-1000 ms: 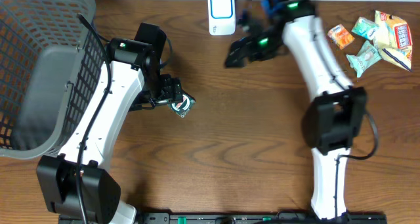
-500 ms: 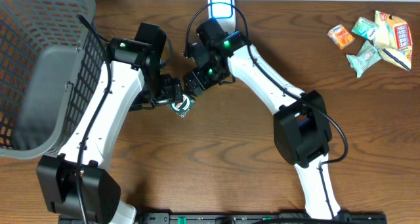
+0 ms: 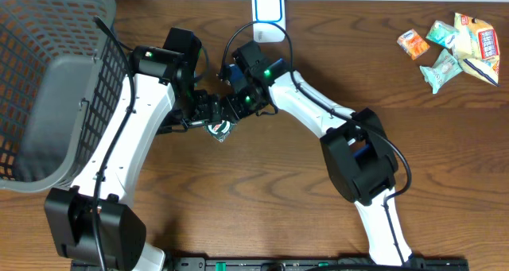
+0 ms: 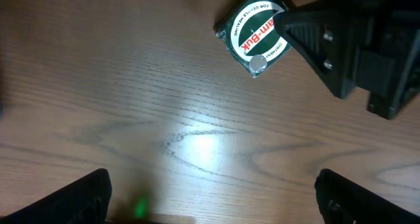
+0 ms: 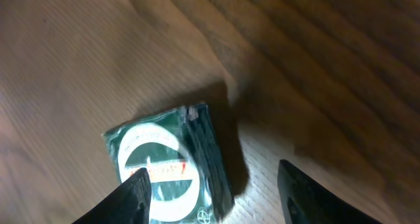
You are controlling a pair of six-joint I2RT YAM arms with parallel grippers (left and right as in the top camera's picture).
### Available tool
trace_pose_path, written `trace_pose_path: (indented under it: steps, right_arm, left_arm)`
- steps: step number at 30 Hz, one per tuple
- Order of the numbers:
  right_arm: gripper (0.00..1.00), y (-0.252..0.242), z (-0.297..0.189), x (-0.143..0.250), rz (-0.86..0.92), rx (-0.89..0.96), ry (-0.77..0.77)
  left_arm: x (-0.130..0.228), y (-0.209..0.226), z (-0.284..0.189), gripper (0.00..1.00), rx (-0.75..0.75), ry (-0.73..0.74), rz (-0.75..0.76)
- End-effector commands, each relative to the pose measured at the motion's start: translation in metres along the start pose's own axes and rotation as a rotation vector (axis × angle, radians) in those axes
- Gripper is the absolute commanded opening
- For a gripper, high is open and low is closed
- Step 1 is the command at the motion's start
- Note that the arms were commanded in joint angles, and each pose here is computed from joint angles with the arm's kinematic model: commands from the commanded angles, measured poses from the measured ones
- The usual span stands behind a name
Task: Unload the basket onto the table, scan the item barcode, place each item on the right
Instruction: 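Reach the right gripper to the green Zam-Buk tin and grasp it, then lift the Zam-Buk tin and pull it rightward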
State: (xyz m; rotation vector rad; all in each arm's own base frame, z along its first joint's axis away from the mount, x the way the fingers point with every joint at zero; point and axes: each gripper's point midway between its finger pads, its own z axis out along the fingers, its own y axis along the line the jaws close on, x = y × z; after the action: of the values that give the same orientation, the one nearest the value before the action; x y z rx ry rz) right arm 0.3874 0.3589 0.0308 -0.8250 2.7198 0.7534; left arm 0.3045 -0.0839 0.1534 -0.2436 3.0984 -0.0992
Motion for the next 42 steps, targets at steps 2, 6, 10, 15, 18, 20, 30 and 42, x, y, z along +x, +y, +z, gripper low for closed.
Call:
trace_pose_path:
  steps: [2, 6, 10, 15, 18, 20, 30, 42]
  right_arm:
    - [0.55, 0.007, 0.011, 0.007, 0.021, -0.020, -0.006]
    - [0.56, -0.009, 0.015, 0.011, 0.033, 0.062, -0.010]
    - [0.55, -0.048, 0.008, 0.017, 0.145, 0.269, -0.010]
    - [0.51, -0.093, -0.017, 0.035, 0.279, 0.487, 0.017]
    - [0.50, -0.117, -0.045, 0.044, 0.330, 0.596, 0.033]
    - [0.50, -0.124, -0.059, 0.046, 0.349, 0.624, 0.034]
    - [0.53, -0.102, -0.120, 0.021, 0.412, 0.527, -0.096]
    - [0.99, -0.082, -0.071, 0.017, 0.345, 0.446, -0.068]
  left_arm:
    - [-0.001, 0.000, -0.002, 0.98, -0.002, -0.001, 0.007]
    - [-0.001, 0.000, -0.002, 0.98, -0.001, -0.001, 0.007]
    - [-0.001, 0.000, -0.002, 0.98, -0.002, -0.001, 0.007]
    - [-0.001, 0.000, -0.002, 0.98, -0.001, -0.001, 0.007]
    - [-0.001, 0.000, -0.002, 0.98, -0.002, -0.001, 0.007]
    - [-0.001, 0.000, -0.002, 0.98, -0.002, -0.001, 0.007]
    - [-0.001, 0.000, -0.002, 0.98, -0.002, -0.001, 0.007]
    - [-0.001, 0.000, -0.002, 0.98, -0.001, -0.001, 0.007]
